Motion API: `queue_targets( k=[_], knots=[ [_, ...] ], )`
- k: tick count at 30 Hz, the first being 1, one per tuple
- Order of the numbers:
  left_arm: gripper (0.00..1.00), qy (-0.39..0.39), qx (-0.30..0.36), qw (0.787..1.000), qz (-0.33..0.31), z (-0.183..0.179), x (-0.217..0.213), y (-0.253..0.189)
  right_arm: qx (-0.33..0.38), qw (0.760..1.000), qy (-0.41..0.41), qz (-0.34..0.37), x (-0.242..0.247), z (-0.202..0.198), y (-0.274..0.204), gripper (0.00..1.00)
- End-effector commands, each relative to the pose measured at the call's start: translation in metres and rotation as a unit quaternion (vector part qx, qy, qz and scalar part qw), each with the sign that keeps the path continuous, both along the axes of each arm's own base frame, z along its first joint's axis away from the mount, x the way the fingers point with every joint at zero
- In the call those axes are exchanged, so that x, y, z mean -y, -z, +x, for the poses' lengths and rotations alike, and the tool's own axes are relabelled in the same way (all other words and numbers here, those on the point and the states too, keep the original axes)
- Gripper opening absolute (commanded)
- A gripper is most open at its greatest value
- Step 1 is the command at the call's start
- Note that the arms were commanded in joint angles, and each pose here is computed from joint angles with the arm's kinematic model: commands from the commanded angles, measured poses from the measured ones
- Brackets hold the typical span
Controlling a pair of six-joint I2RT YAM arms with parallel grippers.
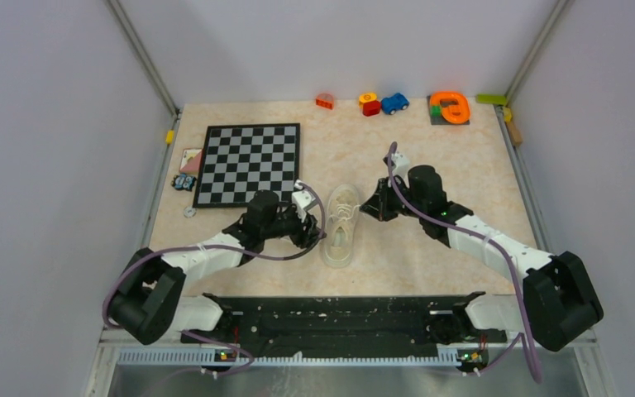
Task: Tie the shoes
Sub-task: Tie the shoelace on the shoe.
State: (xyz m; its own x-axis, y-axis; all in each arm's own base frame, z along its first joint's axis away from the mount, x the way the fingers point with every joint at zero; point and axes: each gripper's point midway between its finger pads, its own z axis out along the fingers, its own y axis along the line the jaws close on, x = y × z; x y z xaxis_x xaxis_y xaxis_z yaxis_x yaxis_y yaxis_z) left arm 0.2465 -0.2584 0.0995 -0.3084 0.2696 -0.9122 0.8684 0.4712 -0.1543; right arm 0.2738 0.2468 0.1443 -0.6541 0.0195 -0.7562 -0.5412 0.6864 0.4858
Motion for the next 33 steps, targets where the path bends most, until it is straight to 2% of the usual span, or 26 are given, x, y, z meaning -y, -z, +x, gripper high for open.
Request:
queue_targets(
  k=[1,16,18,21,22,33],
  knots=[
    [0.54,0.027,0.02,0.999,-0.009,0.003,0.008,-0.001,0.029,0.999,-0.011,0.019,-0.007,0.001,-0.025,0.0],
    [0.31,0.056,0.009,0.998,-0.019,0.012,0.025,0.005,0.021,1.0,-0.011,0.018,-0.005,-0.003,-0.018,0.0],
    [0.23,0.062,0.007,0.998,-0.023,0.011,0.027,0.004,0.017,1.0,-0.012,0.021,-0.006,-0.005,-0.015,0.0],
    [0.03,0.074,0.006,0.997,-0.027,0.009,0.03,0.003,0.01,1.0,-0.015,0.023,-0.006,-0.007,-0.009,0.0],
    [0.0,0.079,0.007,0.996,-0.029,0.007,0.031,0.001,0.008,1.0,-0.015,0.022,-0.006,-0.008,-0.007,0.0],
    [0.0,0.035,0.031,0.998,-0.04,0.01,0.014,-0.02,-0.008,1.0,0.015,-0.001,0.006,-0.009,0.016,0.0]
  ],
)
